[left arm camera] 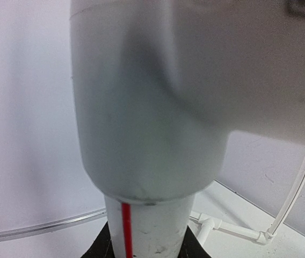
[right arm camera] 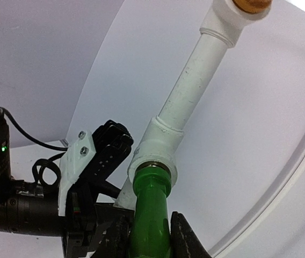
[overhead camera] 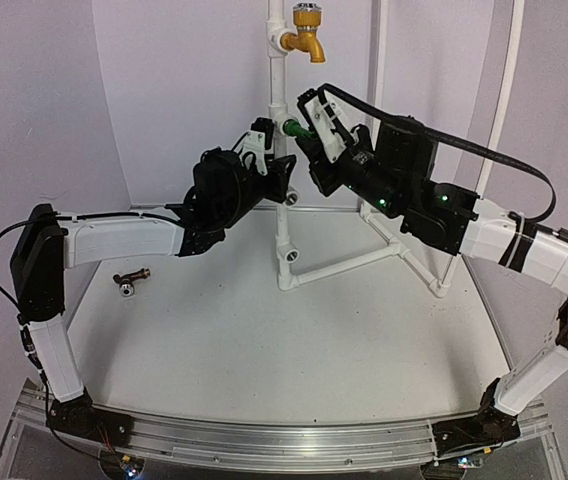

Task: Install the water faucets

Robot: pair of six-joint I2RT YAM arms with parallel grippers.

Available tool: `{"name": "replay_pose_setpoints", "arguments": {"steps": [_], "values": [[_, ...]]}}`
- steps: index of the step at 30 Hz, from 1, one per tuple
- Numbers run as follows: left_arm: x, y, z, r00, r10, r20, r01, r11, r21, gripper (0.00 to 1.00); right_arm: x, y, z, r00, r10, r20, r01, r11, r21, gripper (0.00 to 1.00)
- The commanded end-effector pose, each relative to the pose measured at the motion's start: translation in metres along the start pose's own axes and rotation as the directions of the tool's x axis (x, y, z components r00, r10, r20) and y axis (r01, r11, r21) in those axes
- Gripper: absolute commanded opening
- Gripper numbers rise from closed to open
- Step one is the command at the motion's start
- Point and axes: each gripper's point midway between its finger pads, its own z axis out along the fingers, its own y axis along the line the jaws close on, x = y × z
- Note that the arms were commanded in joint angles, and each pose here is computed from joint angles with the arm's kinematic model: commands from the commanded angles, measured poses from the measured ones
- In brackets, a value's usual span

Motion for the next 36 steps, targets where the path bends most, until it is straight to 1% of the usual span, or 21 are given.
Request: {"name": "replay_pose_setpoints", "arguments": {"steps": [1,5,14,18,24,30,33,36], "values": [[0.058,-0.073,-0.012,0.984,-0.011,-0.175,0.044,0.981,0.187,0.00,-0.002,-0.019,0.004,0.977,0.209,0.046,-0.212,0.975,0.066,0.00],[0.060,-0.074,-0.012,0.985,0.018,-0.174,0.015,0.982,0.187,0.00,0.002,-0.019,0.004,0.946,0.319,0.058,-0.322,0.944,0.076,0.00],[0.067,-0.073,-0.010,0.983,0.053,-0.178,-0.020,0.983,0.181,0.00,0.000,-0.022,0.005,0.845,0.526,0.094,-0.532,0.844,0.067,0.00],[0.068,-0.073,-0.008,0.983,0.057,-0.177,-0.025,0.984,0.179,0.00,-0.005,-0.025,0.005,0.769,0.629,0.117,-0.637,0.769,0.055,0.00],[0.070,-0.073,-0.006,0.982,0.065,-0.177,-0.034,0.984,0.173,0.00,-0.010,-0.036,0.002,0.608,0.779,0.157,-0.793,0.607,0.059,0.00],[0.074,-0.071,-0.005,0.981,0.072,-0.183,-0.042,0.986,0.160,0.00,-0.007,-0.042,0.001,0.452,0.872,0.190,-0.892,0.449,0.058,0.00],[0.074,-0.069,-0.005,0.980,0.076,-0.183,-0.048,0.987,0.151,0.00,-0.006,-0.045,0.001,0.361,0.910,0.202,-0.932,0.359,0.047,0.00],[0.072,-0.068,-0.005,0.981,0.077,-0.179,-0.050,0.988,0.147,0.00,-0.005,-0.046,0.002,0.253,0.945,0.205,-0.967,0.254,0.023,0.00]]}}
